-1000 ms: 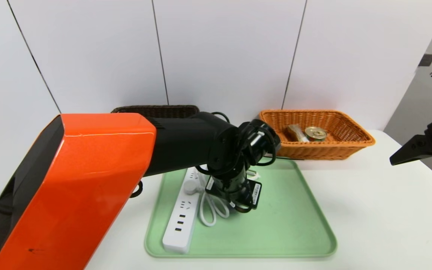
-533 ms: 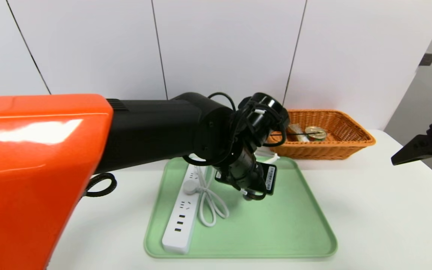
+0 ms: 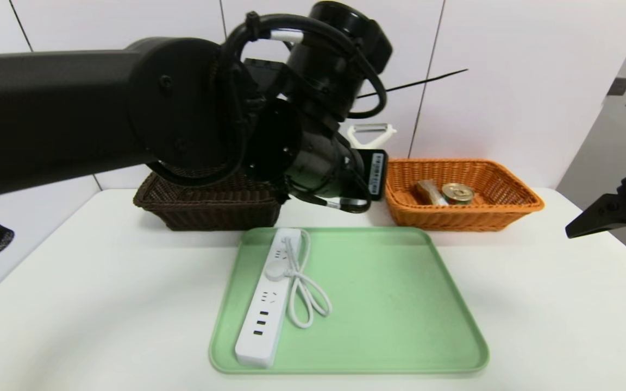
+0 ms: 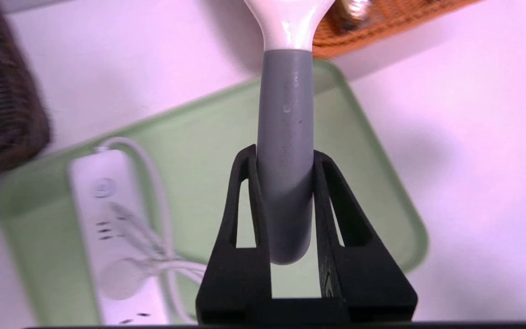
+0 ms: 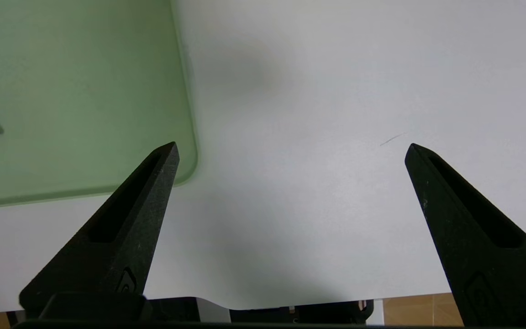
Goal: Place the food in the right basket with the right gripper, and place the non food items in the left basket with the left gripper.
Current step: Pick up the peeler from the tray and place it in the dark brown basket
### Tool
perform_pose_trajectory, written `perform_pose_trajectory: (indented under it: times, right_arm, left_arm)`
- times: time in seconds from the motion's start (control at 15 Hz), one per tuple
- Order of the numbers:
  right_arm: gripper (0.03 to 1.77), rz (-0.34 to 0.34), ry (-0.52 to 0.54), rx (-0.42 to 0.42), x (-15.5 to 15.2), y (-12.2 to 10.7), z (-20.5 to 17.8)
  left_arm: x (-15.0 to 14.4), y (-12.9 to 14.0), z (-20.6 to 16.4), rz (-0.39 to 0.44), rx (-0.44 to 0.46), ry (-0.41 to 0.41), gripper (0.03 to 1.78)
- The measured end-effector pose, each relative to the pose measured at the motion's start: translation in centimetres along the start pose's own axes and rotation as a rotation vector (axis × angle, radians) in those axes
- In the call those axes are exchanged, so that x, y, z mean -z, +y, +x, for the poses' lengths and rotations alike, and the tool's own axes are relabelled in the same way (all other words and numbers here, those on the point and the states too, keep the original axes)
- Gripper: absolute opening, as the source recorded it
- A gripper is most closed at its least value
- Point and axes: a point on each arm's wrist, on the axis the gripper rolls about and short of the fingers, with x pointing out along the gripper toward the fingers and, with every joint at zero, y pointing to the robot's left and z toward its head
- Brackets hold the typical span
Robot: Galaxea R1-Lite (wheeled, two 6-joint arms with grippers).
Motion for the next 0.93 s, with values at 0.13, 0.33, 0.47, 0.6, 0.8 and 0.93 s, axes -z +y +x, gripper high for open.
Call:
perform_pose_trajectory:
  times: [0.13,0.33,0.47,0.6,0.8,0.93]
  right_arm:
    - [1.71,0.000,-0.002,0.001,0.0,0.0,0.0]
    - [1.71,0.001,-0.003,0.000,-0.1,0.0,0.0]
    - [1.71,0.002,-0.023,-0.007,-0.3,0.1,-0.1]
    - [1.71,0.002,-0.038,-0.008,-0.5,0.0,0.0]
    - [1.71,0.011,-0.046,-0.028,-0.7,0.1,0.1]
    - [1.71,0.015,-0.040,-0.031,-0.8,0.1,0.3]
  left_arm:
    - [-0.8,2.0,-0.6,0.018,-0.059,-0.026,0.31]
    - [-2.1,5.8,-2.0,-0.002,-0.150,-0.028,0.31]
    - [-3.0,9.3,-2.7,-0.053,-0.197,-0.030,0.31]
    - [-3.7,13.0,-3.0,-0.107,-0.257,-0.038,0.31]
    - [-4.0,17.9,-2.3,-0.182,-0.326,-0.027,0.31]
    - [-3.6,20.3,-0.9,-0.219,-0.365,0.003,0.31]
